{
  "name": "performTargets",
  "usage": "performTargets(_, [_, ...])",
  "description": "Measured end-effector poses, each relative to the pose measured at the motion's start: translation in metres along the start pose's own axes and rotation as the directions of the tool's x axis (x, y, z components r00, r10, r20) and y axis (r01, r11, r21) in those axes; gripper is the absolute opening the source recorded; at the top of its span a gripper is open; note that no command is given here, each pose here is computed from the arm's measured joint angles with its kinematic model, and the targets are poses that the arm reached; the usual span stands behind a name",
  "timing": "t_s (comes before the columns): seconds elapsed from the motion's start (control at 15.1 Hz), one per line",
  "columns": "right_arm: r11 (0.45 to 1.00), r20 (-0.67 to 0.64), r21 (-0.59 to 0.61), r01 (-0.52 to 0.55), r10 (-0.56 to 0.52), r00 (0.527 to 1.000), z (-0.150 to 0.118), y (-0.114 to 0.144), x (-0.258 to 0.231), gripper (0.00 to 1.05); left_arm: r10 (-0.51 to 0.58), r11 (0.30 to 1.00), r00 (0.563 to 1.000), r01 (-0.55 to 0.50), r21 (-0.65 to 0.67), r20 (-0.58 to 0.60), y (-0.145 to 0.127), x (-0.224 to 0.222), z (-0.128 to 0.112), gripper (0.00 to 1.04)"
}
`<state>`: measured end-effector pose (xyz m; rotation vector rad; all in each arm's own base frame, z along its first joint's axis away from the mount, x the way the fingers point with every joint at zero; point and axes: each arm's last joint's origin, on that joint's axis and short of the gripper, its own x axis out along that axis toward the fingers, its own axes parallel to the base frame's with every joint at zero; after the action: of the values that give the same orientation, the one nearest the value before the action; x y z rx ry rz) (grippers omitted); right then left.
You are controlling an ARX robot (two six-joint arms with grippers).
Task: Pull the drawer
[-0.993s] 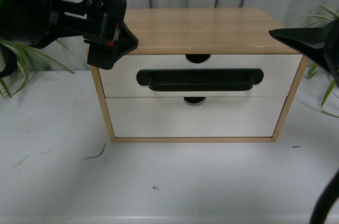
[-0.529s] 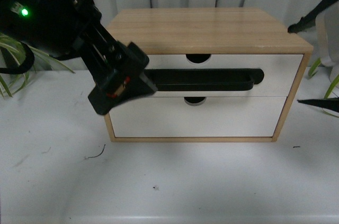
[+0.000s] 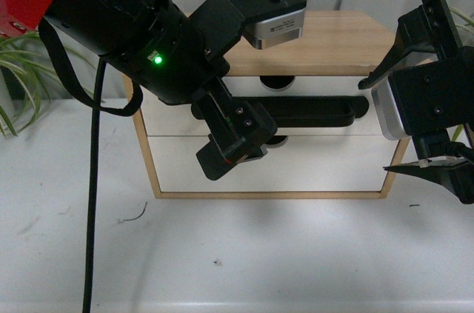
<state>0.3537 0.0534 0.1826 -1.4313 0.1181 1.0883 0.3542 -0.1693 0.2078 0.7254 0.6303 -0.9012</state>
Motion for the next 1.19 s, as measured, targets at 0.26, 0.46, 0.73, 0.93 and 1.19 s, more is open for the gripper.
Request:
performTargets(0.26, [1.0,0.01,-0.008,-0.03,0.03,0.999,0.004,-0.002,0.013,0.98,-0.011,1.0,1.0,0.011,0.0,-0.014,0.0,0.011,0.0,0.98])
performTargets(0.46, [0.999,0.025,-0.021,-0.043,0.043,0.999,0.01,-0.002,0.021,0.98,-0.011,1.0,0.999,0.011,-0.003,-0.031,0.0,0.017,-0.003,0.98])
performTargets(0.73, [0.997,0.039,-0.033,-0.076,0.077,0.996,0.017,0.004,0.037,0.98,-0.008,1.0,0.999,0.008,-0.02,-0.034,0.001,0.024,-0.003,0.98])
performTargets(0.93, [0.996,0.036,-0.038,-0.078,0.079,0.996,0.016,0.004,0.044,0.98,-0.016,1.0,0.999,0.015,-0.021,-0.034,0.001,0.029,-0.005,0.98])
performTargets(1.19, [0.996,0.025,-0.035,-0.085,0.086,0.996,0.013,0.008,0.05,0.98,-0.021,1.0,1.0,0.02,-0.018,-0.022,0.0,0.032,-0.006,0.98])
